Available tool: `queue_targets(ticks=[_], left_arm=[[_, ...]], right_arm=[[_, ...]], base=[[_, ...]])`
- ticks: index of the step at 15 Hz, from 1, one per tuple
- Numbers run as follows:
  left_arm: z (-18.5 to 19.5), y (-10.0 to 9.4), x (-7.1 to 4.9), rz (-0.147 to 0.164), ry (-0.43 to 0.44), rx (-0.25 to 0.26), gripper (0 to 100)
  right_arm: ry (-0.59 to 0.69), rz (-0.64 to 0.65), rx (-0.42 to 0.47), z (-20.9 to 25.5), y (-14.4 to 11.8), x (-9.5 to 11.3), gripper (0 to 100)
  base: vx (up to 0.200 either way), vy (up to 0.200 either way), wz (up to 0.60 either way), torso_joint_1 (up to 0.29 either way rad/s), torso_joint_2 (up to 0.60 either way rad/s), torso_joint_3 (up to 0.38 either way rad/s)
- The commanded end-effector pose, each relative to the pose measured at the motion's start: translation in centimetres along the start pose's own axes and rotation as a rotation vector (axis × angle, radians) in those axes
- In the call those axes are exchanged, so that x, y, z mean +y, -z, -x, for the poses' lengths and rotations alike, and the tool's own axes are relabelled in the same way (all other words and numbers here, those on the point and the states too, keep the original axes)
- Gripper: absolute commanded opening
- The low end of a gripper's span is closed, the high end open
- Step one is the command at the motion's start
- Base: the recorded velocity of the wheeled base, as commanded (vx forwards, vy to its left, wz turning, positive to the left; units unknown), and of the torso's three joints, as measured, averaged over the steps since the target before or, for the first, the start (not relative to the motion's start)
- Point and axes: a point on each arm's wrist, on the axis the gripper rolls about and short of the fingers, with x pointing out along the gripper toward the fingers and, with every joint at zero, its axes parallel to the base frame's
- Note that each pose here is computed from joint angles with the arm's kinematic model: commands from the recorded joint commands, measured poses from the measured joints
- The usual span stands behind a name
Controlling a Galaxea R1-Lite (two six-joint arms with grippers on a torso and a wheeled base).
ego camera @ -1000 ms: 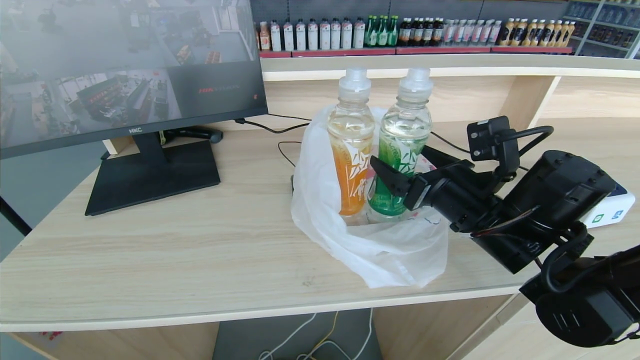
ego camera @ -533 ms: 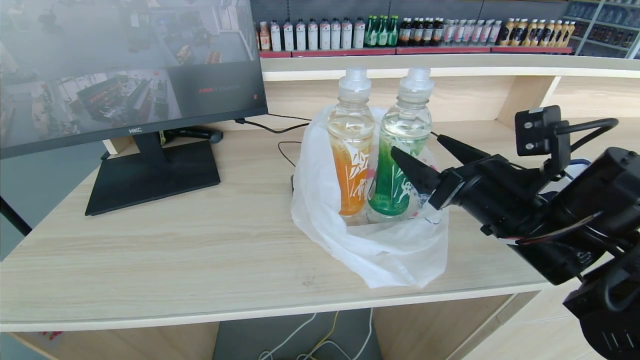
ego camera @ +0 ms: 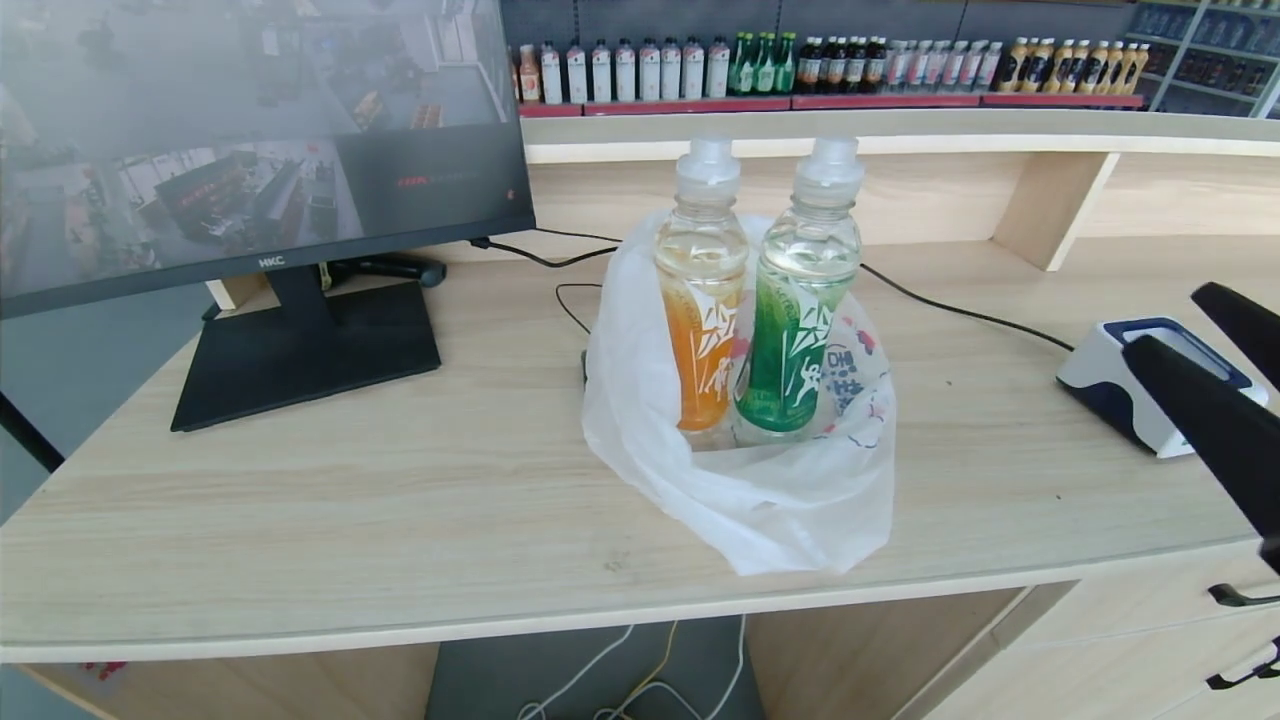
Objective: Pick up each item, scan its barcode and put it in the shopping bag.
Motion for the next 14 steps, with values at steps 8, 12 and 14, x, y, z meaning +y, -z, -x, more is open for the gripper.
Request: queue_targets(ticks=[8,12,14], left_arm=[[0.0,0.0,0.0,0.001,0.000,0.000,100],[0.0,0.0,0.0,0.001,0.001,0.000,100],[0.0,0.0,0.0,0.001,0.000,0.000,100]], right_arm=[[-0.120,0.059,0.404,19.4,6.0,0.5,100],[-0.004,0.076,0.463,19.5,6.5,0.7,100],[0.195,0.105,0.539,18.9,6.7,0.9,100]], base=[[0.000,0.000,0.00,0.000,0.00,0.000],[0.000,0.000,0.00,0.000,0.00,0.000],[0.000,0.000,0.00,0.000,0.00,0.000]])
